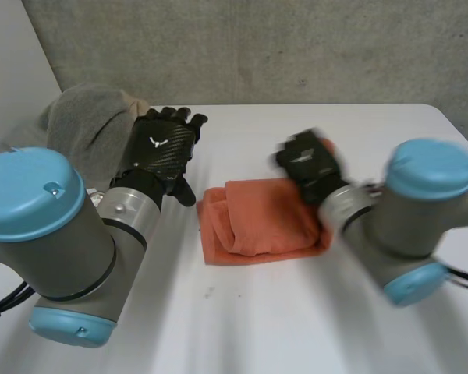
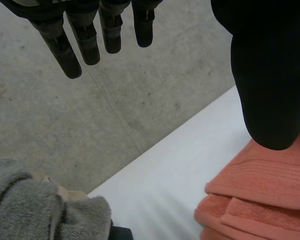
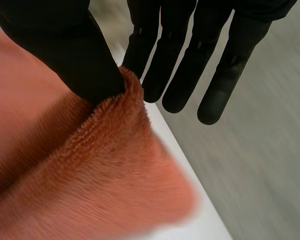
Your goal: Fold the laundry.
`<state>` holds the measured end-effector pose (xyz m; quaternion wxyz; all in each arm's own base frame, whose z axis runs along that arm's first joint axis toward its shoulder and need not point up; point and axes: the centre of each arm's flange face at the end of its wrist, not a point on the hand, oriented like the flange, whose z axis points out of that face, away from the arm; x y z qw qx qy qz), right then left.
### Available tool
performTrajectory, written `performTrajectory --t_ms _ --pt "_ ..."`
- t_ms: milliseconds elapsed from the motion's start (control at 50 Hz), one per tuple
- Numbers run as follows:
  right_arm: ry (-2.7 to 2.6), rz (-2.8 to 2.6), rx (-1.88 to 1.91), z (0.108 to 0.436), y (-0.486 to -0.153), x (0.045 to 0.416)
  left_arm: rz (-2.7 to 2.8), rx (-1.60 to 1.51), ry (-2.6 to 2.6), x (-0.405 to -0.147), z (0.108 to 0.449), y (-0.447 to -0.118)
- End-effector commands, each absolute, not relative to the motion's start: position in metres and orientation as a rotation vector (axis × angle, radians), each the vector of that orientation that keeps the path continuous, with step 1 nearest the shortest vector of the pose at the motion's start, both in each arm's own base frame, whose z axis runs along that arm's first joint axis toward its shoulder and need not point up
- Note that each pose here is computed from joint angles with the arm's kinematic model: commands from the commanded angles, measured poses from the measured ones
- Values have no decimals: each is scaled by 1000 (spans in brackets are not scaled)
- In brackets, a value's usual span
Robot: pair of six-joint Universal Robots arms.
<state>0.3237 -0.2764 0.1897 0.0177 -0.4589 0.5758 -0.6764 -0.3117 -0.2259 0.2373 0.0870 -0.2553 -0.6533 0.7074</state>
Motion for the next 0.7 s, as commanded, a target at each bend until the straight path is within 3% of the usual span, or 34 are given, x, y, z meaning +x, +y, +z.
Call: performTrajectory --t_ms 20,120,220,360,500,700 --pt "1481 -1776 -1666 133 -200 383 2126 -742 -1949 -308 241 -229" --pt "1613 -1827 -1580 138 -212 379 2133 -733 -1946 -308 243 -231" --pt "1824 -1893 -1172 174 -252 354 2140 -734 -1927 -316 244 -237" --pt "1968 -1671 -775 201 -276 328 2049 -787 -1897 -356 229 -238" --pt "2188 -1445 -768 170 -305 325 1852 -922 -2052 -386 183 -241" --pt "2305 -1301 -812 134 -325 330 1759 -960 -2306 -378 139 -256"
